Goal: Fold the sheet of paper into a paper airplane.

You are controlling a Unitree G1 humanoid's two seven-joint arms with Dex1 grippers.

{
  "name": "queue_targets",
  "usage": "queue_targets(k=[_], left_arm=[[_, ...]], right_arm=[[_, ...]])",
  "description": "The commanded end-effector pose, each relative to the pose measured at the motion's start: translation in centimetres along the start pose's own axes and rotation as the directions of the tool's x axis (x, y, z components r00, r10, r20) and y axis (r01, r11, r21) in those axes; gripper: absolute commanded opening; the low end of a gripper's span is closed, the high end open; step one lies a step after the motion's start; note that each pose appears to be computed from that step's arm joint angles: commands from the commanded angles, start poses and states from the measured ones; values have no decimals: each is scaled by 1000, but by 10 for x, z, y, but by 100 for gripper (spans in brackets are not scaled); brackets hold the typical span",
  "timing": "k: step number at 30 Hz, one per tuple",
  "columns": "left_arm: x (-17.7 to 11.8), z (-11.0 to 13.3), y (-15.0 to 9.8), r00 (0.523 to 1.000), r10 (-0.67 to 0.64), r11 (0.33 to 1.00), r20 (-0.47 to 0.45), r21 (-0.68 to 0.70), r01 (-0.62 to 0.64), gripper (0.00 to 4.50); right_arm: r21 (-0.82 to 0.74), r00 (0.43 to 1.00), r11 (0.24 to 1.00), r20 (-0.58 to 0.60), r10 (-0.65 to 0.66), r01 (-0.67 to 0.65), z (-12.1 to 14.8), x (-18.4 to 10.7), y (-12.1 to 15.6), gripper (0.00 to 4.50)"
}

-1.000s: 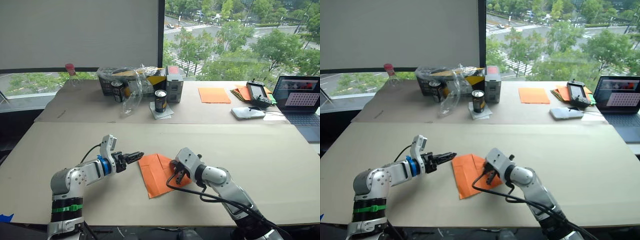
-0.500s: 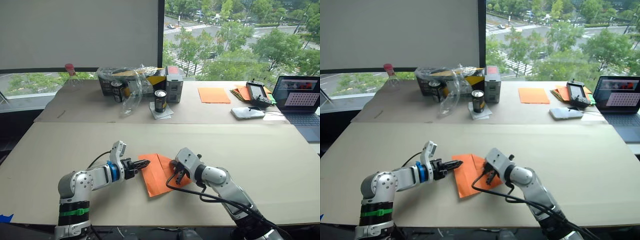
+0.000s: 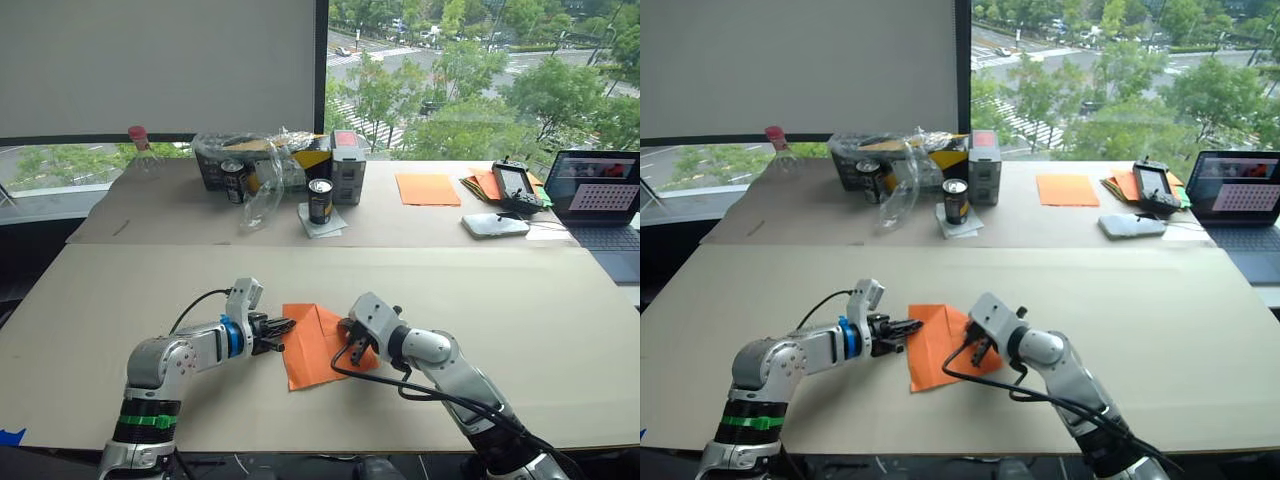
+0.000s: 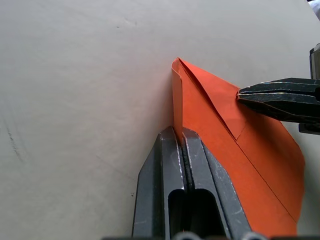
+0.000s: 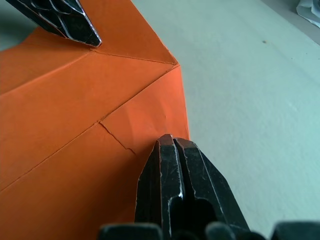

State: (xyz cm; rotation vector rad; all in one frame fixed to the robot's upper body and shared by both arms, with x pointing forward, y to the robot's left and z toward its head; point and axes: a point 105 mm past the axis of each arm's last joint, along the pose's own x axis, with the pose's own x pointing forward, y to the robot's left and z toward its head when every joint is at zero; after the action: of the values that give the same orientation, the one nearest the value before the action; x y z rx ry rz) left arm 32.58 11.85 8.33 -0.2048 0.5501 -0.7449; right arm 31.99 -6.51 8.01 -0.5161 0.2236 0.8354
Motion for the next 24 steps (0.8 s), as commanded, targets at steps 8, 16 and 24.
queue_targets(k=[8,16,24], left_arm=[[19,34,-9,998,-66,894,-3,444,61,2],[36,25,-30,989,-119,719,-93,679,150,2],[39,11,-33,990,-71,616,-124,775,141,2]], right_arm=[[33,1000,999,-5,12,-12,5,0,2,0],[78,1000,997,-30,8,-5,-6,-2,5,0],[94,999,996,-37,8,-4,-9,-2,7,0]])
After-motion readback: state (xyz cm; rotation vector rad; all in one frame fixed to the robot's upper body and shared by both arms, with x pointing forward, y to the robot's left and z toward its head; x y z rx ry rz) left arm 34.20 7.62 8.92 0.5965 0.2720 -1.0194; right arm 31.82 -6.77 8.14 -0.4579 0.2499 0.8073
